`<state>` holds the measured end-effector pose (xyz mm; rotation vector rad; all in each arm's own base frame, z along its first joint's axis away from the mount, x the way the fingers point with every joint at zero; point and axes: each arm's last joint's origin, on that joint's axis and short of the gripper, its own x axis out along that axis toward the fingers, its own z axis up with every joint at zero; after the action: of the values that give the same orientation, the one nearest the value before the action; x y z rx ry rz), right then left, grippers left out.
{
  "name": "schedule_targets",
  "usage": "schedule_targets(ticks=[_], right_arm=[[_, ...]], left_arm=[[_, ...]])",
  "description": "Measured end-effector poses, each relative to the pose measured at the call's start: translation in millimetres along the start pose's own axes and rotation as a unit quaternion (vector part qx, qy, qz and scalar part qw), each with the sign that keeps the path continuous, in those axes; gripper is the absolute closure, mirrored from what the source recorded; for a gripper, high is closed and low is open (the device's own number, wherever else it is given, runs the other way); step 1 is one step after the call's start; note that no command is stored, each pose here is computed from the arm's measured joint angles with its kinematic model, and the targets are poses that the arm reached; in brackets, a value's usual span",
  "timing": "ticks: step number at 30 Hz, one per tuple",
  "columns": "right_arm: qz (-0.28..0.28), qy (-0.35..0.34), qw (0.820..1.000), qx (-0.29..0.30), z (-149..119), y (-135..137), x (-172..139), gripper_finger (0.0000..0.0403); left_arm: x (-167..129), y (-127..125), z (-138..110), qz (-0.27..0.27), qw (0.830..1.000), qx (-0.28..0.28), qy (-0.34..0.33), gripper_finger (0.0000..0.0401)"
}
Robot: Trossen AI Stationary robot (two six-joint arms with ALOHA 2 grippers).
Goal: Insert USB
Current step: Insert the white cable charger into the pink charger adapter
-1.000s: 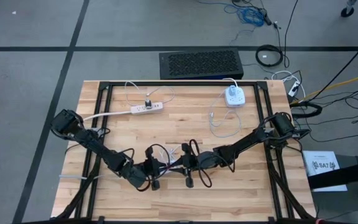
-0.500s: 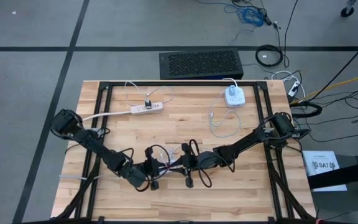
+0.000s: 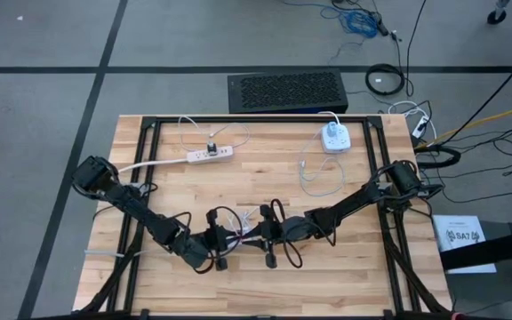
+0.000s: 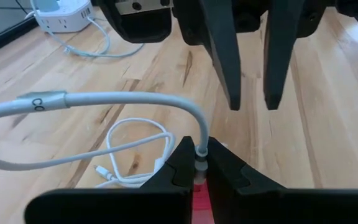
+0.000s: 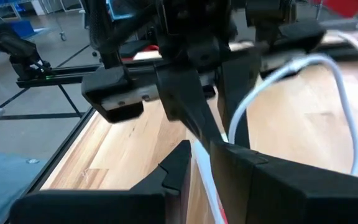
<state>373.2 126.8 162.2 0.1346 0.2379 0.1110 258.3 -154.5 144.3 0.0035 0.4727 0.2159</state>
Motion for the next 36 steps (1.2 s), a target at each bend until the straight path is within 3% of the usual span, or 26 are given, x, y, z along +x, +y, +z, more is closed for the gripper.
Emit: schedule_targets(ticks=[11,24,30,36], right_arm=[[-0.013,0.047,0.998,0.028,-9,-3,0,0.0339],[-0.018,0.041,0.999,0.029,-8,-3,0,0.0250],[-0.051,0.033,0.998,0.024,-8,-5,0,0.0256],[-0.038,0.025,0.998,0.034,-1,-3,-3,0.0256]], left_arm=[[-5,2,8,-0.002,1.000,-0.001,-0.013,0.0378],[-12,4,18,-0.009,1.000,-0.003,-0.029,0.0378],[-15,0,21,-0.018,0.999,-0.009,-0.046,0.0378],[-22,-8,19,-0.053,0.998,0.017,-0.044,0.0378]])
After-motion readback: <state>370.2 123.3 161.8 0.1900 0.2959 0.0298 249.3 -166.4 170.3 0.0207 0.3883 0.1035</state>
